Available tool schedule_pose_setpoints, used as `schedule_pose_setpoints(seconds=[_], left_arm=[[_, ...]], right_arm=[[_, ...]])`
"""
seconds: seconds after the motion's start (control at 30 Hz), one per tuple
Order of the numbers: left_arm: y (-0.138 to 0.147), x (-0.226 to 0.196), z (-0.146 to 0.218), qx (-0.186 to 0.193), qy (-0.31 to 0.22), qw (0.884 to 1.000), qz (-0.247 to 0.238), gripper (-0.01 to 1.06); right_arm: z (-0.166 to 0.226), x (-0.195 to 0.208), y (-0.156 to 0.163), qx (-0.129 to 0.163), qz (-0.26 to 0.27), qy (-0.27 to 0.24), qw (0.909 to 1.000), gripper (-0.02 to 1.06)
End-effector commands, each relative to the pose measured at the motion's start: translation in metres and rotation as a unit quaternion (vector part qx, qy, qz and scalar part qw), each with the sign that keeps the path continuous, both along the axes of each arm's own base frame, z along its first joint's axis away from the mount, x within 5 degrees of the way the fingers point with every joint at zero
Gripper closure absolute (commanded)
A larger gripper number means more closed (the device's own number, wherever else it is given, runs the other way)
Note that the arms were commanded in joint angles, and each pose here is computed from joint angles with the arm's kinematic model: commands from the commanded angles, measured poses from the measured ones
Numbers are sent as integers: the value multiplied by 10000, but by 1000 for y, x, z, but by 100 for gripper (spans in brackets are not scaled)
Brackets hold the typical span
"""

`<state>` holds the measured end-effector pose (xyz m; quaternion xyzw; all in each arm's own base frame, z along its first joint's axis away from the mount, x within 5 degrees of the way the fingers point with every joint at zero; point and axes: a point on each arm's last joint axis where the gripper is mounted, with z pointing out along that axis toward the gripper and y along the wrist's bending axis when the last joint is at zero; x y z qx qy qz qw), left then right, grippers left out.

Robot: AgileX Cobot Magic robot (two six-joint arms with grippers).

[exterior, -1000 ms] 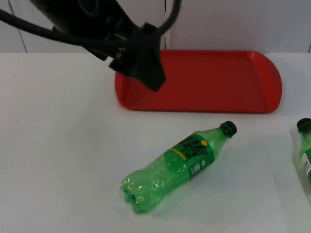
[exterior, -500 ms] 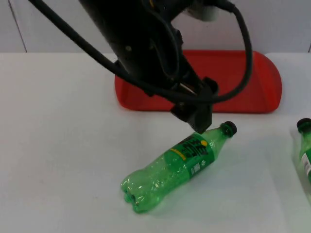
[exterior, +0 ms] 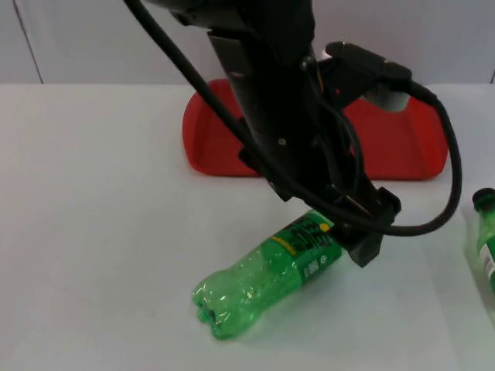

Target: Place the bottle upright on the tray.

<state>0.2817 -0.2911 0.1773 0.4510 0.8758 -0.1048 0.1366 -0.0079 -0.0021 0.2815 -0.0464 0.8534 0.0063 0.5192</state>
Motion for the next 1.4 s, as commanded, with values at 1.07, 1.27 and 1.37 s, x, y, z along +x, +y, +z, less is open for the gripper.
schedule_pose_setpoints(seconds=[1.07,1.27,1.37], left_arm=[[-11,40,-69,392,63,9992,80,5],[-14,42,-78,304,5,9995,109,5],[-14,42,-81,298,13,9995,115,5]], right_arm=[[-1,1,0,-33,7,-25,10000,0],[-1,1,0,-33,7,-25,10000,0],[-1,1,0,-33,7,-25,10000,0]])
